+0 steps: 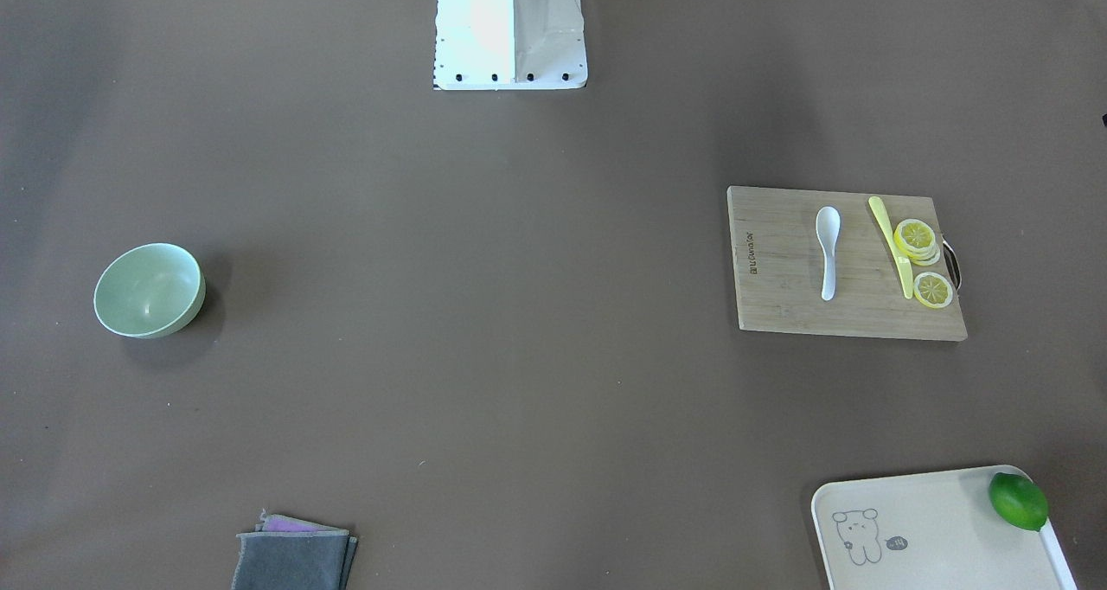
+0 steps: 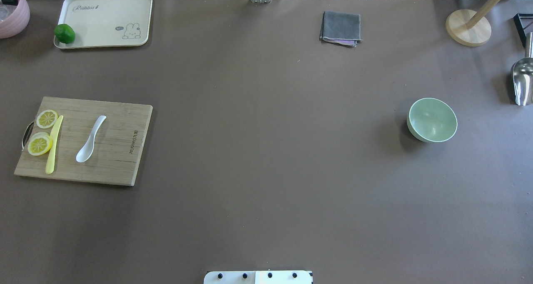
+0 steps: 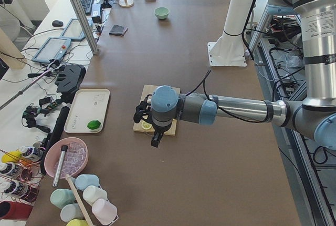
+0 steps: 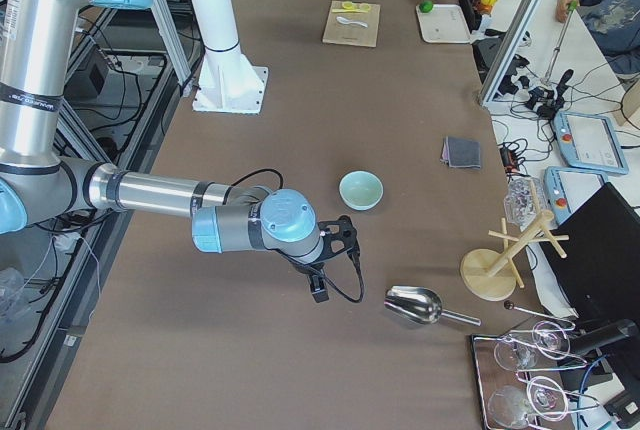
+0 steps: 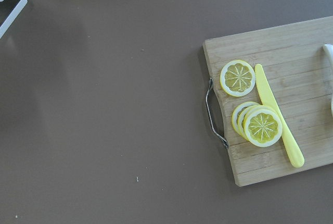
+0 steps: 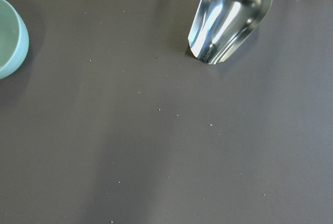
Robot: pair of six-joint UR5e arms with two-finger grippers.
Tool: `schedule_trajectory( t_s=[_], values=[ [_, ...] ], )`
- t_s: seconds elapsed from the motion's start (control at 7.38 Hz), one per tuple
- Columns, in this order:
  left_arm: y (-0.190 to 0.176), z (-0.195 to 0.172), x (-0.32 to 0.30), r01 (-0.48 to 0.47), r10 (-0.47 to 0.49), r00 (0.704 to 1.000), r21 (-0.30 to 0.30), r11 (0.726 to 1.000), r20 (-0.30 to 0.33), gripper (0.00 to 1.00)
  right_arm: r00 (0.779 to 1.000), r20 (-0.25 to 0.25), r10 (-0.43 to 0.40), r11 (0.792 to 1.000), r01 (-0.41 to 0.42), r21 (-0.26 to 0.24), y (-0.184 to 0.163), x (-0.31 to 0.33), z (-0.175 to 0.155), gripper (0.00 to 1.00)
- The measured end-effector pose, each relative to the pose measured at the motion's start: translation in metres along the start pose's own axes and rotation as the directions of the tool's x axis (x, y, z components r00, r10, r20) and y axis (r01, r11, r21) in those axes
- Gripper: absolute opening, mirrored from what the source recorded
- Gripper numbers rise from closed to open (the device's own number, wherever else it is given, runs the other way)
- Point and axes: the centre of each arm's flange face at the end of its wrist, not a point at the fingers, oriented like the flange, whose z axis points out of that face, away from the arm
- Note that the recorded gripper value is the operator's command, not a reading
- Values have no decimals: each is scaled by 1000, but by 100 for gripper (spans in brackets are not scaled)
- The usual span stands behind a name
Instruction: Place spoon in bowl
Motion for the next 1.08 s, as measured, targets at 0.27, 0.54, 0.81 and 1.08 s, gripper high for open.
schedule_trajectory(
  t_s=[0.27,0.54,0.81,1.08],
  values=[
    [3,0,0,4,-4,1000,-3,1000,1,98,999,22,30,1000,-30,3,1,-1,1,100],
    [4,0,0,2,-2,1000,-3,1000,5,98,998,19,67,998,-67,7,-3,-1,0,100],
    [-1,-1,1,-5,5,1000,-1,1000,6,98,997,19,81,997,-81,6,-4,-2,0,100],
    [-8,-3,4,-14,14,1000,6,1000,7,98,997,15,82,997,-82,5,-7,-3,1,100]
  ],
)
